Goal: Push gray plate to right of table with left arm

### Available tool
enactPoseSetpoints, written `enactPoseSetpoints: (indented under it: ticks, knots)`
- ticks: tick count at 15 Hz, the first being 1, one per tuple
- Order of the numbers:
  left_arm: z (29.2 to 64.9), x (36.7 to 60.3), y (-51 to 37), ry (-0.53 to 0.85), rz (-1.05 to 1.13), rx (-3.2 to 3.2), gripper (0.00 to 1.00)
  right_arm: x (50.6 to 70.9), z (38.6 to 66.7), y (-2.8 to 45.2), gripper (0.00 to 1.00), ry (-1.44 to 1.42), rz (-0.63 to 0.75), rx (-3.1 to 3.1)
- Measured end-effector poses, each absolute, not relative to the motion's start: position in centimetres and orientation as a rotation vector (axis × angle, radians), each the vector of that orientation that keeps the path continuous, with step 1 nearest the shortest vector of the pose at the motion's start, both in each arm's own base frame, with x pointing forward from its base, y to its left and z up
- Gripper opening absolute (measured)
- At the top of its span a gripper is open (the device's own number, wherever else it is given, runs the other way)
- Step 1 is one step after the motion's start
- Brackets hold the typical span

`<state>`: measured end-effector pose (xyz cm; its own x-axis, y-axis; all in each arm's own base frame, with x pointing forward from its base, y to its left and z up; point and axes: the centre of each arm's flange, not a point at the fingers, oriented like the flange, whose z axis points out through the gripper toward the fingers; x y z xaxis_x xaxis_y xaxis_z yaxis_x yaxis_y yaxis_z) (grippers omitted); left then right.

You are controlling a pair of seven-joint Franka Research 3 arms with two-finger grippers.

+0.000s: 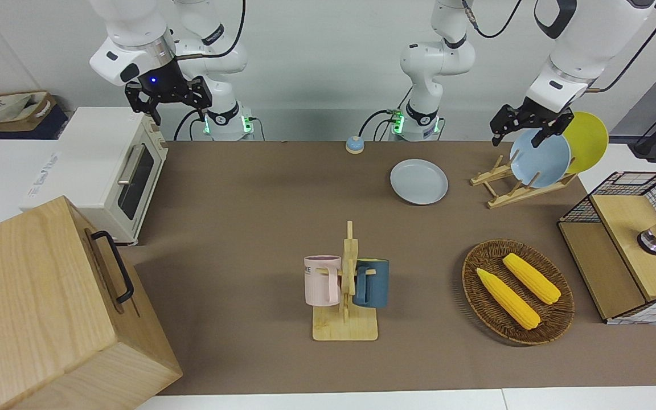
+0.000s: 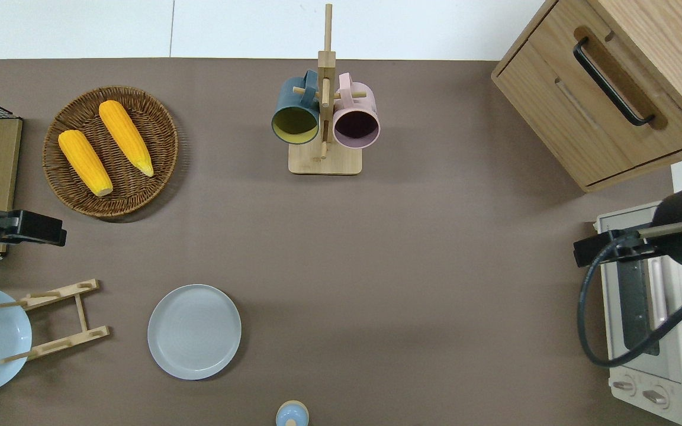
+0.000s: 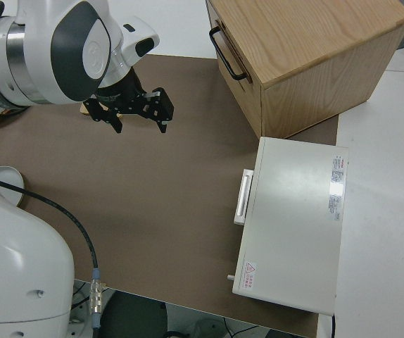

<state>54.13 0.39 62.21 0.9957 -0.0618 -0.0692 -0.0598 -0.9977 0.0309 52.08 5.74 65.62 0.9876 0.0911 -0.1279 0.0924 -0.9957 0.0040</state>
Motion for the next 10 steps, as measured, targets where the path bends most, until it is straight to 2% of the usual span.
enactPoseSetpoints:
  ticks: [10]
  knots:
    - [59.2, 51.1, 0.7, -0.074, -0.150, 3.087, 1.00, 52.1, 65.6, 5.7, 0.99, 0.144, -0.200, 3.122]
